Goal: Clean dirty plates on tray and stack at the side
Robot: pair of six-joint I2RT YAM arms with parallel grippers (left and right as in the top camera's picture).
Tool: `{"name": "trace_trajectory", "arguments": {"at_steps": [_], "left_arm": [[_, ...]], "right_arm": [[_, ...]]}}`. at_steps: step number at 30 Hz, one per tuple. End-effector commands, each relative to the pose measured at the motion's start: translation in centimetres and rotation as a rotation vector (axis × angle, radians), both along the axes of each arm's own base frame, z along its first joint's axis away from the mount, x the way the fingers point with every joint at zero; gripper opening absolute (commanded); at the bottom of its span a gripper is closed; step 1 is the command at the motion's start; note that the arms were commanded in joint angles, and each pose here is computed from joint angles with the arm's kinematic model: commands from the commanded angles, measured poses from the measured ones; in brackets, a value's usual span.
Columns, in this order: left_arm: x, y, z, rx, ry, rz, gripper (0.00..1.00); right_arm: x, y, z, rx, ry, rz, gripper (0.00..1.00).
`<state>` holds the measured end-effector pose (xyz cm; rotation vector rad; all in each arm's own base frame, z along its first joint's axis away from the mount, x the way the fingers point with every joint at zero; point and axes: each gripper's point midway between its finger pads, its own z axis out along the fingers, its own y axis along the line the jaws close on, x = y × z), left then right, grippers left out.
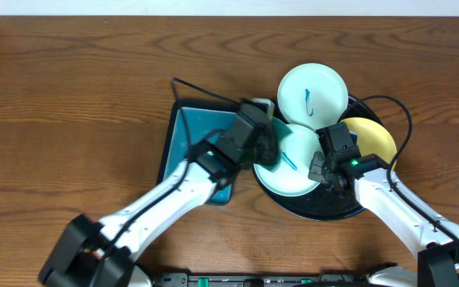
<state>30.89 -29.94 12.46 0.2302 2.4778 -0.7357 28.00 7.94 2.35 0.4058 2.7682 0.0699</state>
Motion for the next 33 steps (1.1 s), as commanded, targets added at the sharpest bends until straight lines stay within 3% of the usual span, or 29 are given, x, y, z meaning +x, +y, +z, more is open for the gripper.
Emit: {"name": "trace_trajectory", "arguments": {"at_steps": [1, 8, 15, 23, 28, 33], "left_arm": [[-0.4, -2.1, -0.8, -0.024, 0.025, -0.015, 0.07], [-0.8, -4.2, -2.9, -0.035, 0.050, -0.028, 0.07], [-0.6, -4.1, -6.3, -0.031, 0.152, 0.069, 0.08], [-0.9, -2.8, -8.7, 0.051, 0.188, 0.105, 0.07], [-1.2, 1.4, -10.6, 0.236, 0.202, 0.201, 0.07], [-0.1, 2.1, -9.5, 0.229, 0.171, 0.202, 0.07]], "right_arm": [[-0.4, 1.4, 0.1, 0.072, 0.024, 0.040, 0.01], [-1.4, 3.7, 0.2, 0.205, 0.074, 0.088, 0.01], [-2.6, 3.8, -0.1, 0.225, 0.135, 0.059, 0.01], [-2.7, 3.6, -0.2, 0.214, 0.137, 0.055, 0.01], [-2.6, 3.4, -0.2, 0.207, 0.135, 0.037, 0.01], [-2.7, 3.3, -0.2, 0.206, 0.138, 0.028, 0.01]]}}
